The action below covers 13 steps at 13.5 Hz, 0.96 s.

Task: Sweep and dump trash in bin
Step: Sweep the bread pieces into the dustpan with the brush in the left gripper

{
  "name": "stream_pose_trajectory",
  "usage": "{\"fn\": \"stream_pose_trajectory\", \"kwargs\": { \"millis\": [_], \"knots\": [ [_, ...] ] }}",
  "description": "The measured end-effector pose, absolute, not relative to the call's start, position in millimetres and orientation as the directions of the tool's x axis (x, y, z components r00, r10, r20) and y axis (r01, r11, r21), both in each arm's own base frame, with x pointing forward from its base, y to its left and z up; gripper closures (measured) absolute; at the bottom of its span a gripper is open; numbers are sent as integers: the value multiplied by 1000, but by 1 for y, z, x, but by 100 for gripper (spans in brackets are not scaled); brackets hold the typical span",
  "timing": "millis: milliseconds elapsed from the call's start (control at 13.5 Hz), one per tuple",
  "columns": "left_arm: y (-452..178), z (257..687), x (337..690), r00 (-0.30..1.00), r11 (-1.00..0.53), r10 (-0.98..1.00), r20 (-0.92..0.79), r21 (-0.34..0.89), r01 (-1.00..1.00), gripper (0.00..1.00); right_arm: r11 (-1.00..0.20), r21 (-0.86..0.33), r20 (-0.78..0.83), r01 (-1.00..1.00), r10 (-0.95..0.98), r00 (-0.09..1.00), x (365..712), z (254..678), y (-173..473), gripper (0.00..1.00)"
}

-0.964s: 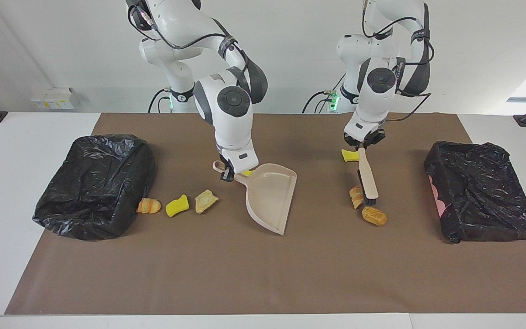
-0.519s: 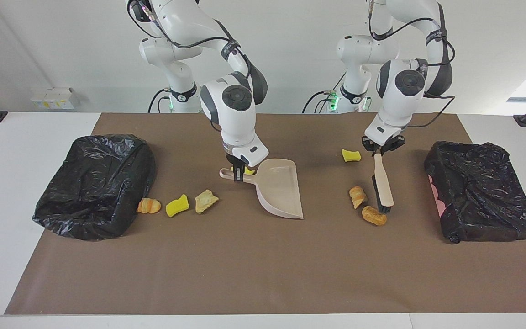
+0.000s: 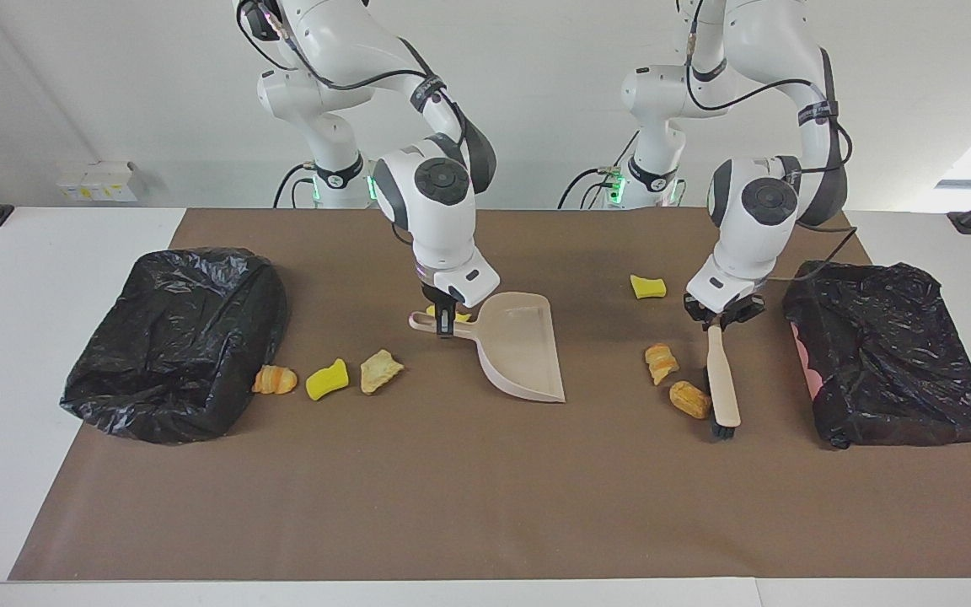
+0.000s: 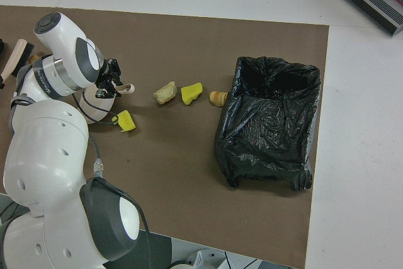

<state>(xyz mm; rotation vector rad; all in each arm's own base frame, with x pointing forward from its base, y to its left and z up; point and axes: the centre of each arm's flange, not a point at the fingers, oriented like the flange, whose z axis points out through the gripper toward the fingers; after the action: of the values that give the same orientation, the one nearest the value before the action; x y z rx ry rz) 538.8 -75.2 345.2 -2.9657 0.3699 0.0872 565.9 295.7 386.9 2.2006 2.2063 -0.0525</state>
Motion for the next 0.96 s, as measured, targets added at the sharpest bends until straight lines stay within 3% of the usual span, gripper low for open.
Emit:
{"fn": "stream_pose_trajectory", "kwargs": {
  "millis": [371, 964],
  "knots": [
    [-92, 342, 527, 931, -926, -340, -135, -128, -356, 74, 2, -7, -42, 1000, 999, -3, 566, 387, 296, 67],
    [-203, 344, 467, 933, -948, -315, -175, 16, -317, 74, 2, -7, -42, 1000, 999, -3, 566, 387, 296, 67]
  ]
}}
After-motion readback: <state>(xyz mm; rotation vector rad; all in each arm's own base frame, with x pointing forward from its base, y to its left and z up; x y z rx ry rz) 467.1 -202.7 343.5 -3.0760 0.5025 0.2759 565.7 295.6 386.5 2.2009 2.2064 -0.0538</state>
